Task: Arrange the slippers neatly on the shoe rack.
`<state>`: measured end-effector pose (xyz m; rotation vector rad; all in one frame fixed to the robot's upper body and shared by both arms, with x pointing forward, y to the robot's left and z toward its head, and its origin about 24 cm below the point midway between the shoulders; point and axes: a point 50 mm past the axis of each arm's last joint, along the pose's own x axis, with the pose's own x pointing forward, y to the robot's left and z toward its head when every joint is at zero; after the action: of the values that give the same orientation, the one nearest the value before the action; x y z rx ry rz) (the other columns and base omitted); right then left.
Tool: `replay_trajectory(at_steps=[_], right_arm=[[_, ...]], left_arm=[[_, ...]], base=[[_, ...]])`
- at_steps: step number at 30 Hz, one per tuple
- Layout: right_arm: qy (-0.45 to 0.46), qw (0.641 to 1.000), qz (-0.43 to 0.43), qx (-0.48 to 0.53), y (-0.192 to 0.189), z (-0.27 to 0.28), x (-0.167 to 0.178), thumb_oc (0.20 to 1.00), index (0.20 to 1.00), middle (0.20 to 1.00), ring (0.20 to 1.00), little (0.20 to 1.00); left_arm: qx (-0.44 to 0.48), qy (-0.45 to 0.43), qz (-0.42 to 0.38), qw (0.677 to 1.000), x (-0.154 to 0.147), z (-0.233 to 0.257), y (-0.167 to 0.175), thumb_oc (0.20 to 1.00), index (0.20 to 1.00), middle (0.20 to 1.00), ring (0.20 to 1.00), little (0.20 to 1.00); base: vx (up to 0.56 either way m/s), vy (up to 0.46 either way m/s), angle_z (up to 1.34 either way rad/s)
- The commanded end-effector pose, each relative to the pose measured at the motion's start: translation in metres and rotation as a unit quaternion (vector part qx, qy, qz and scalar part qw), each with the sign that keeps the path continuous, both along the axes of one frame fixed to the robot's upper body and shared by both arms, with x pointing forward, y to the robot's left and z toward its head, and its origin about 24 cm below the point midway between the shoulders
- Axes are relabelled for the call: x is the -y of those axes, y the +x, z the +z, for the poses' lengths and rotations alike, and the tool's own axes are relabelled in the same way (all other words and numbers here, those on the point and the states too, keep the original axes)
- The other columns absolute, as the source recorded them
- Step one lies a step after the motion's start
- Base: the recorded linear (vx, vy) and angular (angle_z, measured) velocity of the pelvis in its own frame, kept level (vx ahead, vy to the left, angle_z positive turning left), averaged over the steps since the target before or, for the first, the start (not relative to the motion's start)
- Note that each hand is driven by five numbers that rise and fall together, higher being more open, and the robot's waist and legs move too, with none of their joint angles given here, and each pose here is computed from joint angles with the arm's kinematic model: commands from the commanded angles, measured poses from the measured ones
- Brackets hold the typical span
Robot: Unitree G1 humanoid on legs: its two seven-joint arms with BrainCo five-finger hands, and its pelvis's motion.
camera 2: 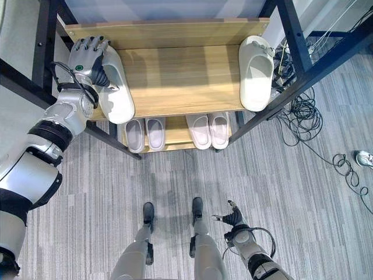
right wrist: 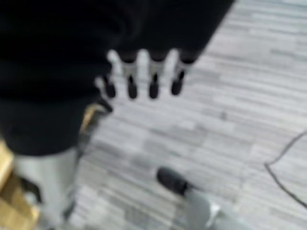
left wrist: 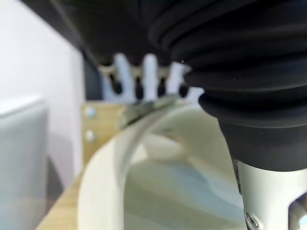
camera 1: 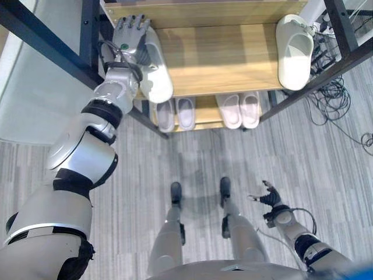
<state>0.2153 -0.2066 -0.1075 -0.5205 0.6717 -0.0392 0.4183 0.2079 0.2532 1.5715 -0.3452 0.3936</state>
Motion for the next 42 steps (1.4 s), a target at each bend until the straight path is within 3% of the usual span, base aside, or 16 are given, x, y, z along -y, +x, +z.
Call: replay_trajectory(at_steps=[1,2,3,15,29,35,42], right_arm=[[-0.005,1.0,-0.008,0.005,0.002,0.001,0.002,1.0,1.0,1.0,1.0,1.0],[-0.005,1.0,-0.008,0.005,0.002,0.001,0.002,1.0,1.0,1.0,1.0,1.0],[-0.003,1.0,-0.008,0.004,0.003,0.001,0.001,1.0,1.0,1.0,1.0,1.0],[-0.003,1.0,-0.008,0.0,0.001,0.0,0.001,1.0,1.0,1.0,1.0,1.0],[0.009,1.0,-0.024,0.009,0.002,0.002,0.003,1.0,1.0,1.0,1.0,1.0],[0.007,0.999,-0.033,0.001,-0.008,-0.003,0.006,1.0,1.0,1.0,1.0,1.0],[-0.004,0.998,-0.066,-0.015,-0.024,-0.007,0.023,1.0,1.0,1.0,1.0,1.0]], left_arm=[[0.037,-0.029,0.089,0.995,-0.041,0.029,-0.006,0.655,0.655,0.655,0.655,0.655],[0.037,-0.029,0.089,0.995,-0.041,0.029,-0.007,0.363,0.363,0.363,0.363,0.363],[0.045,-0.04,0.087,0.994,-0.042,0.033,-0.007,0.2,0.2,0.2,0.2,0.2],[0.062,-0.052,0.063,0.995,-0.029,0.037,-0.006,0.2,0.2,0.2,0.2,0.2],[0.123,-0.032,-0.075,0.989,0.027,0.045,-0.01,0.2,0.2,0.2,0.2,0.2],[0.118,-0.072,-0.107,0.985,0.035,0.024,-0.014,0.2,0.2,0.2,0.2,0.2],[0.064,-0.131,-0.124,0.982,0.029,-0.037,-0.024,0.2,0.2,0.2,0.2,0.2]], base=[[0.0,0.0,0.0],[0.0,0.0,0.0],[0.0,0.0,0.0],[0.0,0.0,0.0],[0.0,-0.015,-0.01],[0.01,-0.065,-0.11],[0.04,-0.117,-0.08]])
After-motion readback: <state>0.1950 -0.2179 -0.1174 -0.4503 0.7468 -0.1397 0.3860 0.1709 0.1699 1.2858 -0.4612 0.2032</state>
